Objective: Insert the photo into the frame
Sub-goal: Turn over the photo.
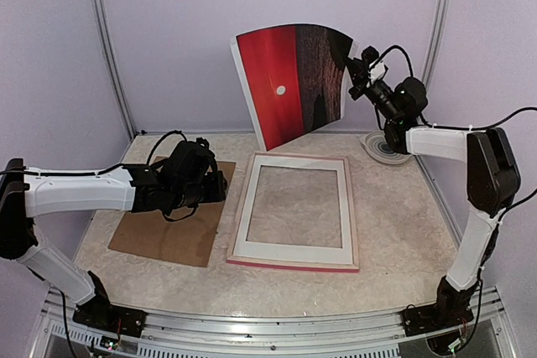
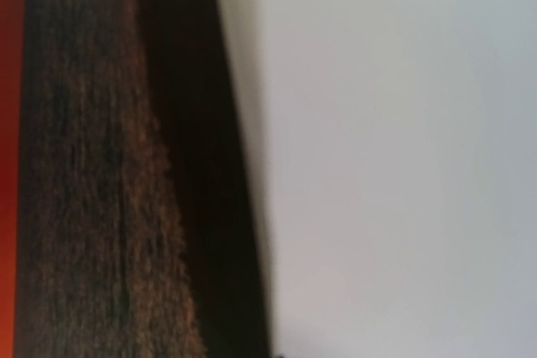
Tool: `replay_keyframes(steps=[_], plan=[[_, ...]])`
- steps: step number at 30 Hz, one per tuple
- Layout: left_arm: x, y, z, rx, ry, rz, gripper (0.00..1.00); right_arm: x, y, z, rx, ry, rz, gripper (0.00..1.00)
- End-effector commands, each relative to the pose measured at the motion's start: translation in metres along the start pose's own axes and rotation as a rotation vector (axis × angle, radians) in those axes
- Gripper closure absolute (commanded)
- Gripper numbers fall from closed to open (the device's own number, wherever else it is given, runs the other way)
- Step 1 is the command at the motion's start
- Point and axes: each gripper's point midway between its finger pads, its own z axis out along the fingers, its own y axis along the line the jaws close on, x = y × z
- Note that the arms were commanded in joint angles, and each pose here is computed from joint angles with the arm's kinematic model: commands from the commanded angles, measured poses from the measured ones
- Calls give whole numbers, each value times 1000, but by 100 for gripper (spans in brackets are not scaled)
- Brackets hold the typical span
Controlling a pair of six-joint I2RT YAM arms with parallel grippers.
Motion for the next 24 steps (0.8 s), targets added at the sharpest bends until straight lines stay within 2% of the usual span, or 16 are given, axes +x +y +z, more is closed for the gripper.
replay_keyframes(steps=[1, 9, 18, 24], plan=[[-8, 7, -3, -14, -19, 3, 48, 19, 2, -5, -1, -7, -18, 100], [-2, 6, 4, -4, -1, 4, 48, 48, 40, -53, -89, 5, 42, 100], [1, 6, 4, 21, 2, -4, 48, 45, 76, -117, -140, 47, 123, 100], [4, 6, 2, 39, 6, -15, 48, 32, 86, -141, -160, 64, 121, 100]])
